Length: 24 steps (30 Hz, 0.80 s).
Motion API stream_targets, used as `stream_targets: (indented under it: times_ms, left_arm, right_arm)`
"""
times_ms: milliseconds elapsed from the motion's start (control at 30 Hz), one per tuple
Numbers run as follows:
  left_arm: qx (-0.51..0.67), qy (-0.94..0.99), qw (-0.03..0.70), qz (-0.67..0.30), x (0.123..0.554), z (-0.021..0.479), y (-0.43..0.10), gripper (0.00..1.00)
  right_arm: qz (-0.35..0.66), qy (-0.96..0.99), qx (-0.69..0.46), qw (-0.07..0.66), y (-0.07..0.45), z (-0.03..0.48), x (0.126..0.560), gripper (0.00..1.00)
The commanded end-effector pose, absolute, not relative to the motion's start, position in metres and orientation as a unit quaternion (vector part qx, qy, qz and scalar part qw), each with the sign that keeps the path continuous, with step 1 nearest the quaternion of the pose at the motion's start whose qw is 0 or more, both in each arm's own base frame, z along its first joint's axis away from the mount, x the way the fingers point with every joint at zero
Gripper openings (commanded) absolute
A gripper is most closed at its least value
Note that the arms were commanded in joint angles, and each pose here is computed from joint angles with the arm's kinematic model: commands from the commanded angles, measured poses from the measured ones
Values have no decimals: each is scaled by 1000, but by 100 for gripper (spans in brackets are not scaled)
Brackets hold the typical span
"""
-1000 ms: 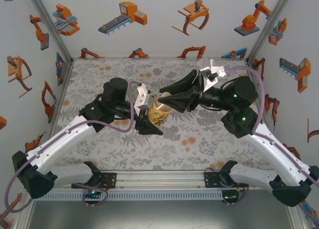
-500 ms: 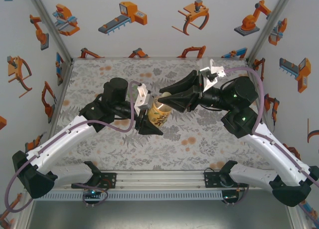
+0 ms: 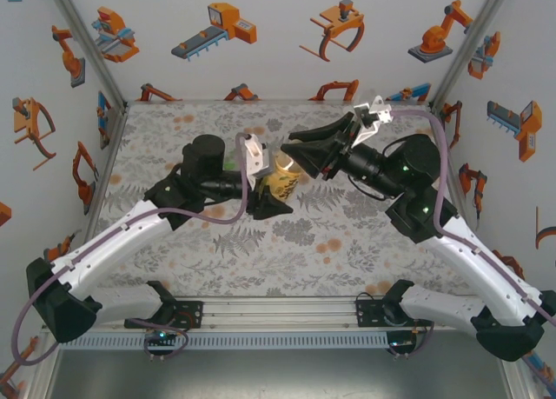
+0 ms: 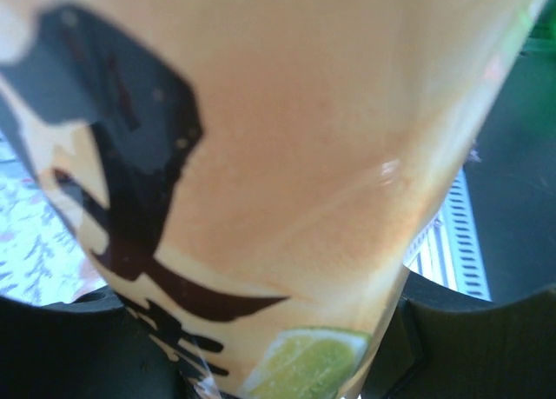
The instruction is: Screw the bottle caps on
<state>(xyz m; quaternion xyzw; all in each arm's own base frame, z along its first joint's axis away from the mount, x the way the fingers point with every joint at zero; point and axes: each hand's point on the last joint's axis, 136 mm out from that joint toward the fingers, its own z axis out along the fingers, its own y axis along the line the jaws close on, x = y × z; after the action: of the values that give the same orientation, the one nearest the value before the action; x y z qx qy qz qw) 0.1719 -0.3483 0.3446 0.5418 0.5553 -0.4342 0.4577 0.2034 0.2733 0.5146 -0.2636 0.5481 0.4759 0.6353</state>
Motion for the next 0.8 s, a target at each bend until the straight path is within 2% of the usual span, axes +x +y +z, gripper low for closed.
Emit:
stream_targets:
  times_ms: [0, 267, 433, 567, 767]
  left_arm:
    - [491, 573, 528, -389, 204, 361, -354, 0]
    - [379, 685, 585, -212, 275, 345, -351, 0]
    - [344, 696, 620, -114, 292, 338, -350, 0]
    - [337, 691, 631, -100, 296, 339, -354, 0]
    - [361, 691, 620, -91, 298, 335, -362, 0]
  right_arm:
    - [416, 622, -147, 647, 255, 491, 252, 0]
    - [348, 671, -15, 655, 230, 466, 296, 0]
    - [315, 702, 98, 631, 210, 439, 318, 0]
    - [277, 727, 176, 603, 193, 419, 327, 0]
    - [272, 721, 168, 615, 190, 428, 325, 0]
